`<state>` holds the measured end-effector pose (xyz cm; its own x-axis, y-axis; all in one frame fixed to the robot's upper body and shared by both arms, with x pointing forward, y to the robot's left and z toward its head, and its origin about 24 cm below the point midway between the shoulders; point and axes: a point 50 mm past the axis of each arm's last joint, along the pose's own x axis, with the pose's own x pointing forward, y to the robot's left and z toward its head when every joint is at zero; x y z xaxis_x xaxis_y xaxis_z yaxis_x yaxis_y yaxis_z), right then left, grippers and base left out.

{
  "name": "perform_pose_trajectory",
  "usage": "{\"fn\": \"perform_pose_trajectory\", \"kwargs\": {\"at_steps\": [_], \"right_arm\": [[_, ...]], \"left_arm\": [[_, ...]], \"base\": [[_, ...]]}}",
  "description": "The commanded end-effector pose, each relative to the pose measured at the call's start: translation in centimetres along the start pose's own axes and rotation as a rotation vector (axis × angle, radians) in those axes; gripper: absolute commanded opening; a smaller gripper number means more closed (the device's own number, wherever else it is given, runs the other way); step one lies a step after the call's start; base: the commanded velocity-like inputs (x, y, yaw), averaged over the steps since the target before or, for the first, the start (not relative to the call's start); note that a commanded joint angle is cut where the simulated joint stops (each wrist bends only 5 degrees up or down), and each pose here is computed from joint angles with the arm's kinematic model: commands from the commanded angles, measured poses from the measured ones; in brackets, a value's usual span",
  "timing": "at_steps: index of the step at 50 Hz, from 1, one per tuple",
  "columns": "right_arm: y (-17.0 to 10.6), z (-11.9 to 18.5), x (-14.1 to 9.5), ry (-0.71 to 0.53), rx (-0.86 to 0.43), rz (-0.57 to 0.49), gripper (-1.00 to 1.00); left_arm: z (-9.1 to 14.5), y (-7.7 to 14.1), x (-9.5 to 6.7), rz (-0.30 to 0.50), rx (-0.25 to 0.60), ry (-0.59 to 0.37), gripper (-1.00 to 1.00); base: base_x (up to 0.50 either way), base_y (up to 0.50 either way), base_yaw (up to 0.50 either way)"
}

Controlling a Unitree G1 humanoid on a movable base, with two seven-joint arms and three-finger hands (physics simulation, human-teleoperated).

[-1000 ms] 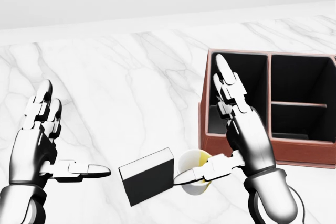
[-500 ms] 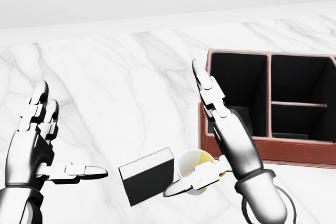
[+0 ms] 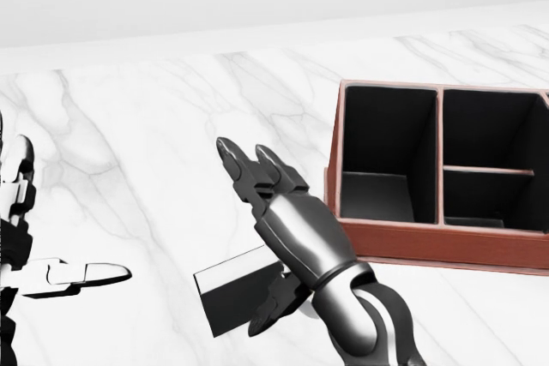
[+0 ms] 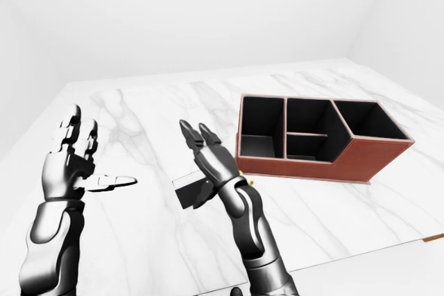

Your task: Pick up the book and place it in the caddy.

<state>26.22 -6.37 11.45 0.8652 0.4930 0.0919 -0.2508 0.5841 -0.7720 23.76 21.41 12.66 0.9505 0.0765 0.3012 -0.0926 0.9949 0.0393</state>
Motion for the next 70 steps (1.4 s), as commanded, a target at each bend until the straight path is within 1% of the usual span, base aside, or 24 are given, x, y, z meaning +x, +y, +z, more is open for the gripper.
{"fn": "perform_pose_trajectory", "kwargs": {"at_steps": [1,7,12,14,16,20,26,34,45,56,61,64,70], "right_arm": [[3.0,-0.1,2.6,0.013,-0.269,0.111,1.00],[3.5,-0.5,4.0,0.037,-0.346,0.115,1.00],[3.7,-0.7,4.6,0.049,-0.398,0.118,1.00],[3.5,-0.3,4.7,0.045,-0.401,0.134,1.00],[3.6,-0.7,4.8,0.054,-0.415,0.136,1.00],[3.4,-0.2,4.8,0.049,-0.446,0.152,1.00],[4.8,-0.7,4.7,0.064,-0.478,0.191,1.00],[6.1,-1.2,5.0,0.075,-0.495,0.223,1.00],[8.5,-3.3,5.6,0.105,-0.543,0.269,1.00],[9.5,-4.5,6.4,0.122,-0.553,0.294,1.00],[10.4,-4.9,6.4,0.124,-0.556,0.307,1.00],[10.6,-4.7,6.5,0.119,-0.552,0.314,1.00],[11.0,-5.3,6.4,0.130,-0.557,0.325,1.00]], "left_arm": [[2.3,2.0,-0.9,0.057,0.001,-0.093,1.00],[2.2,3.2,-1.4,0.089,0.001,-0.084,1.00],[1.9,3.6,-1.7,0.102,0.000,-0.066,1.00],[1.6,3.8,-1.8,0.105,-0.003,-0.053,1.00],[1.6,3.9,-1.9,0.109,-0.003,-0.055,1.00],[1.8,3.9,-2.1,0.113,-0.005,-0.060,1.00],[1.5,3.9,-2.2,0.114,-0.009,-0.048,1.00],[1.5,3.8,-2.3,0.110,-0.012,-0.048,1.00],[0.9,4.0,-2.6,0.111,-0.019,-0.021,1.00],[0.6,4.2,-2.7,0.114,-0.019,-0.006,1.00],[0.3,4.1,-2.7,0.110,-0.023,0.008,1.00],[0.3,4.0,-2.8,0.109,-0.024,0.007,1.00],[0.3,4.0,-2.9,0.107,-0.027,0.009,1.00]], "base": [[0.00,0.00,0.00],[0.00,0.00,0.00],[0.00,0.00,0.00],[0.00,0.00,0.00],[0.00,0.00,0.00],[0.00,0.00,0.00],[0.00,0.00,0.00],[0.00,0.00,0.00],[0.00,0.00,0.00],[0.00,0.00,0.00],[0.00,0.00,0.00],[0.00,0.00,0.00],[0.00,0.00,0.00]]}}
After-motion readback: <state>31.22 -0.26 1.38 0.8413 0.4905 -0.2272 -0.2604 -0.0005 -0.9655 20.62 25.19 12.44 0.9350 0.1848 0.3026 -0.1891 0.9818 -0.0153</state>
